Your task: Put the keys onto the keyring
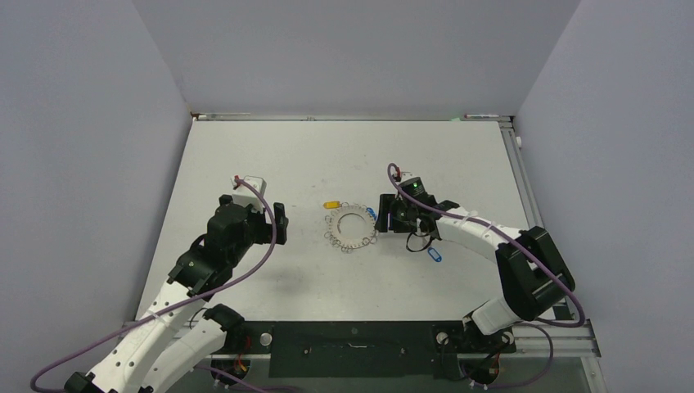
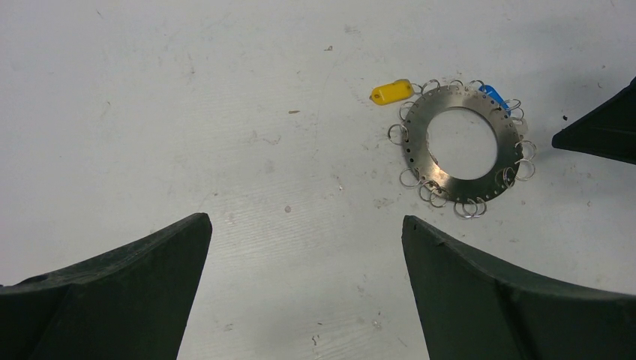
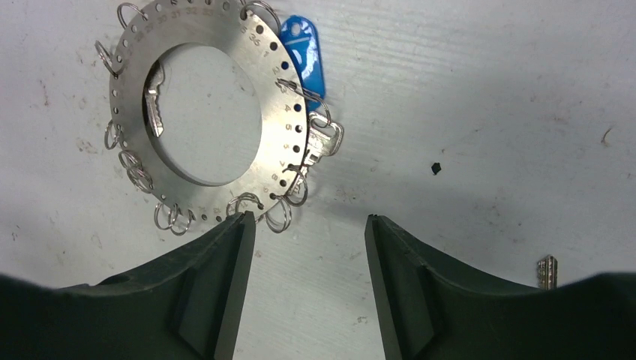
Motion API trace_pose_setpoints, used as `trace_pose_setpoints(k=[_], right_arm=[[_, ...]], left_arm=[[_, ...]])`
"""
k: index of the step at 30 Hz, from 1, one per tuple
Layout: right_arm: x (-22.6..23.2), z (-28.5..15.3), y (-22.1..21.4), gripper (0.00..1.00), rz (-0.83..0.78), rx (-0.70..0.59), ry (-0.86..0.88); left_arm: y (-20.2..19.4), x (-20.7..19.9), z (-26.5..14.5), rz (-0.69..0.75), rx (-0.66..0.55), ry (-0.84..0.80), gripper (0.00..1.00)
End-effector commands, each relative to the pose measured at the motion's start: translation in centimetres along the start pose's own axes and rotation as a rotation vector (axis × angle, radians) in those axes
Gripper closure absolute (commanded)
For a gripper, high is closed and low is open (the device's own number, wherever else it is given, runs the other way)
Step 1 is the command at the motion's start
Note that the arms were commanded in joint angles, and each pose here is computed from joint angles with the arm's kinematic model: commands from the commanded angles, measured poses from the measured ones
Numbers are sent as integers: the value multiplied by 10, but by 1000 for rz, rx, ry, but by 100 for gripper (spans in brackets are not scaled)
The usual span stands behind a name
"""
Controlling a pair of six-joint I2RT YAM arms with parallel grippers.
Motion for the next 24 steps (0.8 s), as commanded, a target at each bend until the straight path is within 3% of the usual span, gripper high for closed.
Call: trace_pose_setpoints(k=[1, 11, 24], right_arm=[[12, 3, 16, 47, 65, -78, 120], [7, 18, 9, 62, 108, -60, 156], [5, 30, -1, 63, 126, -48, 186]], left_arm=[[23, -15, -3, -13, -63, -70, 3], [25, -13, -3, -16, -75, -63, 2], [29, 2, -1, -73, -89, 18, 4]])
Point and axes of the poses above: each gripper's point midway between its finger pads, its own z axis out along the fingers, its own x axis along the line the jaws close on, y = z × x, the point moved 1 cm from there along -z, back along the fingers, and after that the axes turned 14 degrees about -z, right-handed, at the moved point
